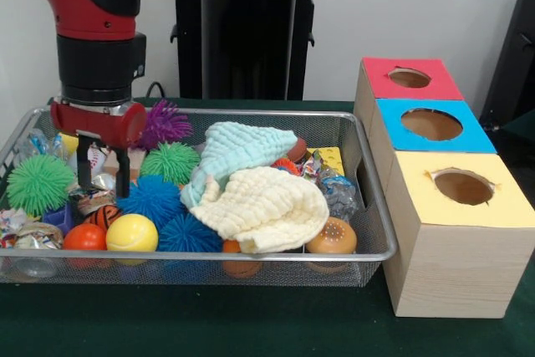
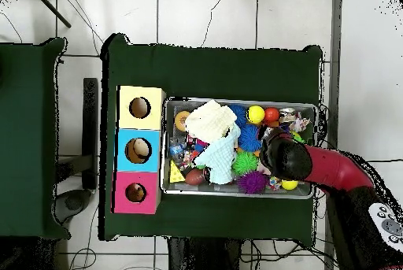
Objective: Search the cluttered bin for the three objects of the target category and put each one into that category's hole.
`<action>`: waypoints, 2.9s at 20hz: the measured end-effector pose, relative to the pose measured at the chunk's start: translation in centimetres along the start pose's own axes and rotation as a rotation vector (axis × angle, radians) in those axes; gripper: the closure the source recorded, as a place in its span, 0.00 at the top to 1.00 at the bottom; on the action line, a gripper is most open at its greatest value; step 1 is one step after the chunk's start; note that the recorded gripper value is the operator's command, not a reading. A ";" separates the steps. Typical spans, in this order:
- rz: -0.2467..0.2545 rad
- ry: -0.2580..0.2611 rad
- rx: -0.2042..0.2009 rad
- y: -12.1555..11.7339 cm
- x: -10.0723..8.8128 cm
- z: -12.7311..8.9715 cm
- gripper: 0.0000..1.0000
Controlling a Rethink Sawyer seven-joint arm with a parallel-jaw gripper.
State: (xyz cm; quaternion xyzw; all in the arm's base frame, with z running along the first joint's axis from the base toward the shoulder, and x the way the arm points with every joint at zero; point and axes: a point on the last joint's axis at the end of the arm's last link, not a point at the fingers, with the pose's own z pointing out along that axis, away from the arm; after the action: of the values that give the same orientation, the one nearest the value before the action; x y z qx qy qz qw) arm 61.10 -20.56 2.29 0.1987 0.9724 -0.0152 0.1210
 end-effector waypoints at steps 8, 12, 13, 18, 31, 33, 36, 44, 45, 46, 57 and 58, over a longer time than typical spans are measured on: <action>-0.092 -0.033 0.000 2.1 1.1 0.9 1.00; -0.146 -0.057 -0.016 4.2 2.0 1.9 1.00; -0.153 -0.060 -0.018 4.4 2.1 2.0 1.00; -0.198 -0.081 -0.026 5.6 3.7 3.4 1.00; -0.157 -0.094 -0.022 2.7 5.0 5.1 1.00; -0.124 -0.093 -0.030 1.4 4.8 5.2 1.00; -0.083 -0.091 -0.039 -0.5 4.8 5.3 1.00; -0.057 -0.104 -0.061 -2.3 4.5 5.5 1.00; -0.058 -0.105 -0.063 -2.3 4.5 5.5 1.00; -0.059 -0.106 -0.065 -2.3 4.5 5.5 1.00; -0.071 -0.104 -0.091 -1.9 5.1 5.4 1.00; -0.071 -0.103 -0.092 -1.9 5.1 5.4 1.00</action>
State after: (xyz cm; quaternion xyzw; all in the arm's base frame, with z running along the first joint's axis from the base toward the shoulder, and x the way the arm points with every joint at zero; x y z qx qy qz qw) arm 57.03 -20.75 -4.22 0.1574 0.9710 0.0149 0.1792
